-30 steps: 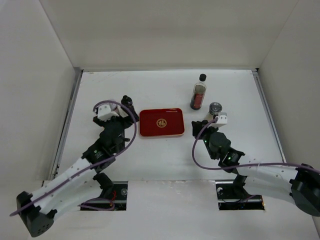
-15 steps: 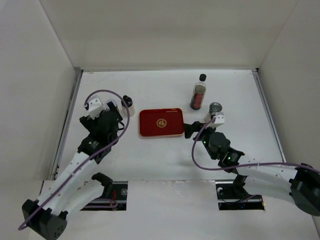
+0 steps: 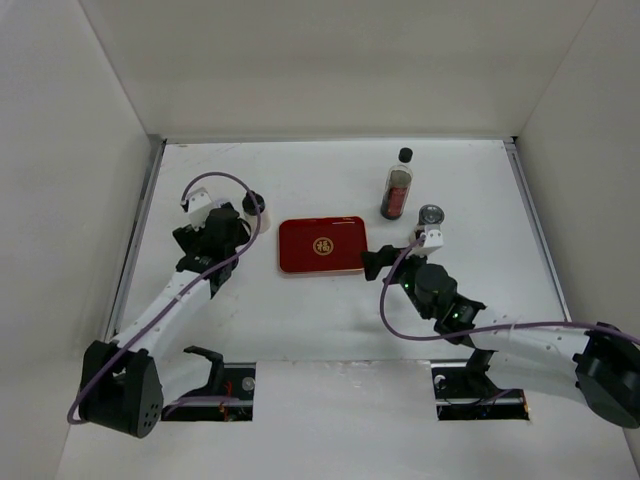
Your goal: Organize the condiment bottles
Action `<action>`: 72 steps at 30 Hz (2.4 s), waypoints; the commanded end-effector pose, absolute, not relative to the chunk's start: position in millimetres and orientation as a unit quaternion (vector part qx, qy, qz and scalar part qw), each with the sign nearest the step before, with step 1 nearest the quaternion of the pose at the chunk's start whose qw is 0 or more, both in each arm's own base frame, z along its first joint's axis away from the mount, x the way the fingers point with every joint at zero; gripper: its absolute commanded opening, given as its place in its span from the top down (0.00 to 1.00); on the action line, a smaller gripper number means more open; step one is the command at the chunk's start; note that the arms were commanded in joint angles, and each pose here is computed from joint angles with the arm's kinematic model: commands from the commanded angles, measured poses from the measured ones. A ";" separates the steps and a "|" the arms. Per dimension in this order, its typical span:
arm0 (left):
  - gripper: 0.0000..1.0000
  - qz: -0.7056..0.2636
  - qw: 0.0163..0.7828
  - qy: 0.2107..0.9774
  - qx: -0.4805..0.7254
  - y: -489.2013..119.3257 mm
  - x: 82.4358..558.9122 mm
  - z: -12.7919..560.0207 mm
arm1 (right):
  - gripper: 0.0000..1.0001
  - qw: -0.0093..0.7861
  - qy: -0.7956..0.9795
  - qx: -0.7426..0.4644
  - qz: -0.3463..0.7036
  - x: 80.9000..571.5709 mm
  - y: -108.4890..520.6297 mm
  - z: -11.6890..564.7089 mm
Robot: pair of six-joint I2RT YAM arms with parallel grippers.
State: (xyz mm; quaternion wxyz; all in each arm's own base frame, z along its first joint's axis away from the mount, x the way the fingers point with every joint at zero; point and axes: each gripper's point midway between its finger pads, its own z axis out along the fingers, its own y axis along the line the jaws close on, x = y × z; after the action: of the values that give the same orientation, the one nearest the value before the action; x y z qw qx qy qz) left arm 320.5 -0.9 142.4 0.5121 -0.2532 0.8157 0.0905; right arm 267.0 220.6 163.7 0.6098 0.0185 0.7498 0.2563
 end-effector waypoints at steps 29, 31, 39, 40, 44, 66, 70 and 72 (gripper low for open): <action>0.63 -0.087 0.638 0.749 -0.155 -137.1 333.0 259.0 | 0.06 0.619 0.730 0.041 0.286 276.7 224.2 180.1; 0.63 -0.095 0.648 0.743 -0.136 -159.5 347.8 264.9 | 0.06 0.622 0.727 0.042 0.289 275.8 223.5 183.4; 0.63 -0.129 0.644 0.749 -0.090 -229.7 402.5 250.5 | 0.06 0.629 0.723 0.051 0.282 277.3 214.3 186.1; 0.63 -0.132 0.640 0.753 -0.083 -237.6 405.7 246.7 | 0.06 0.629 0.723 0.054 0.282 277.6 213.2 185.6; 0.63 -0.136 0.632 0.760 -0.068 -257.5 414.1 232.8 | 0.06 0.628 0.724 0.060 0.280 278.6 209.6 184.2; 0.15 -0.138 0.630 0.762 -0.061 -249.4 403.0 229.8 | 0.00 0.625 0.728 0.064 0.275 282.5 207.5 179.4; 0.15 -0.118 0.645 0.750 -0.088 -203.6 390.1 244.5 | 0.00 0.628 0.726 0.064 0.273 282.5 206.8 181.6; 0.15 -0.094 0.640 0.754 -0.110 -172.2 387.1 237.8 | 0.00 0.626 0.727 0.067 0.274 283.4 205.8 179.1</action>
State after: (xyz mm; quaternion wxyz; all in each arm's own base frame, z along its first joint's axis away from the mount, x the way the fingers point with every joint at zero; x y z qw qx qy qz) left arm 388.1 -214.3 224.2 0.6222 -0.0687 0.7707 -0.1193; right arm 279.8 207.6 165.1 0.6121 0.0485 0.7469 0.2553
